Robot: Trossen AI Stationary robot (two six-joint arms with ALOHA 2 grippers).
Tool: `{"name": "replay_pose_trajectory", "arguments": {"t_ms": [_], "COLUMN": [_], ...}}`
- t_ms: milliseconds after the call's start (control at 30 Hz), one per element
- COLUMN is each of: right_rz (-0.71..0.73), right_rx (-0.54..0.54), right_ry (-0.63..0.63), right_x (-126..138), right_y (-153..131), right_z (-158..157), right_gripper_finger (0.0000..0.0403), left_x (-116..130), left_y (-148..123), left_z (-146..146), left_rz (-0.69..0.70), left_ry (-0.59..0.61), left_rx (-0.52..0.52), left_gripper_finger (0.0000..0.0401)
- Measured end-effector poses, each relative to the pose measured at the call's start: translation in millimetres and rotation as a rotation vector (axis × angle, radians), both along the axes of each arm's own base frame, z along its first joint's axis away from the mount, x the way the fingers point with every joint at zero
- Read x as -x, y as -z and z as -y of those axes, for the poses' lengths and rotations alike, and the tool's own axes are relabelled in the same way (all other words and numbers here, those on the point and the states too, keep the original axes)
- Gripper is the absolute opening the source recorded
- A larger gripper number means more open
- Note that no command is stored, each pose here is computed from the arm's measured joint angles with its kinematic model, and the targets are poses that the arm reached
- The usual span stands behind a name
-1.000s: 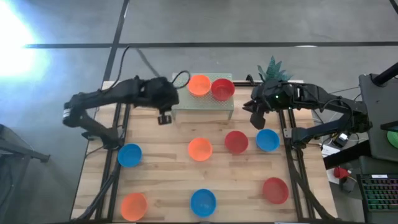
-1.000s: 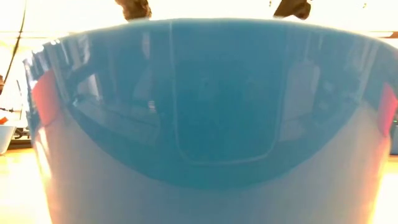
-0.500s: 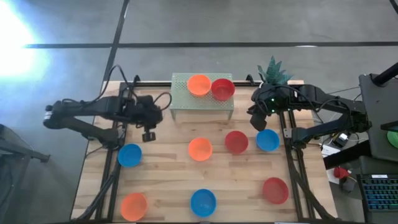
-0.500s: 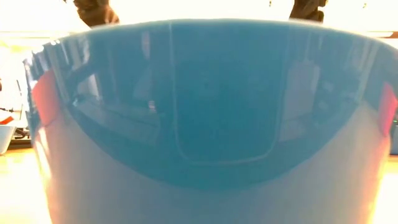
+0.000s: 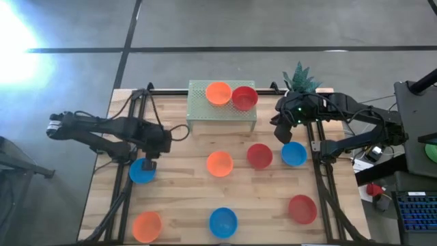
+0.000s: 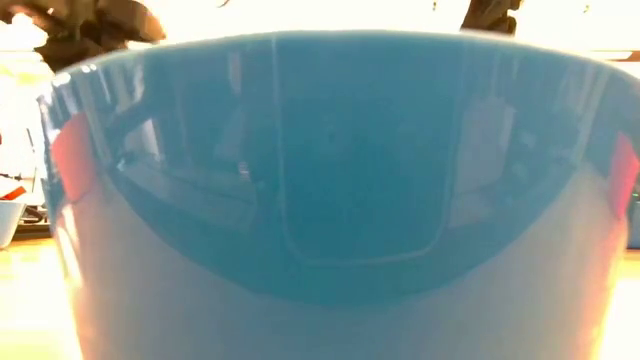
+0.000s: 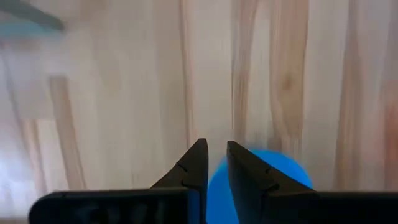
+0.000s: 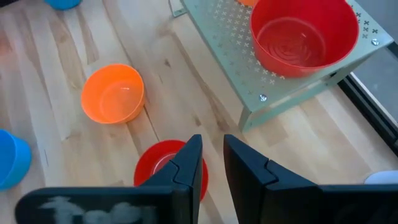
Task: Pick & Place Mini bowls
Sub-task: Put the left blue bowl on the shelf
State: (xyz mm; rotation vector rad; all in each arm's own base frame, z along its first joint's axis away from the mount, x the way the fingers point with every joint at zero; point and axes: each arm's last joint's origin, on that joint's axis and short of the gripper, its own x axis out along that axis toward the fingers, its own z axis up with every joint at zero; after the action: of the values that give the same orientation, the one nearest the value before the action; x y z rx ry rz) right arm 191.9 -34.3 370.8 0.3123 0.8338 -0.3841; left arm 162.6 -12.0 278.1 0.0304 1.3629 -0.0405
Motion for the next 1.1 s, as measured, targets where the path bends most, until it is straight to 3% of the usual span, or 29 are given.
{"name": "replay_pose_trajectory", "arguments": {"t_ms": [367,733,1100], "right_rz": [0.002,0.024,0.021], "right_rx": [0.022,0.026,0.036], "right_ry": [-0.025,-0.025,-0.037], "right_x": [-1,-2,-2], "right_y": [-1,-2,-2], "right_z": [0,0,0], "right_gripper_finger": [0.0063,0.0063,0.0063], "left_x": [18,14,7], "left_y": [57,66,79], "left_z": [2,2,3], "left_rz": [-0.219,-0.177,-0.263], "left_ry": [0.025,-0.004,-0.015], "left_rx": [0.082,0.097,0.104], "left_gripper_finger": [0.0053,0.0053,0.0053]}}
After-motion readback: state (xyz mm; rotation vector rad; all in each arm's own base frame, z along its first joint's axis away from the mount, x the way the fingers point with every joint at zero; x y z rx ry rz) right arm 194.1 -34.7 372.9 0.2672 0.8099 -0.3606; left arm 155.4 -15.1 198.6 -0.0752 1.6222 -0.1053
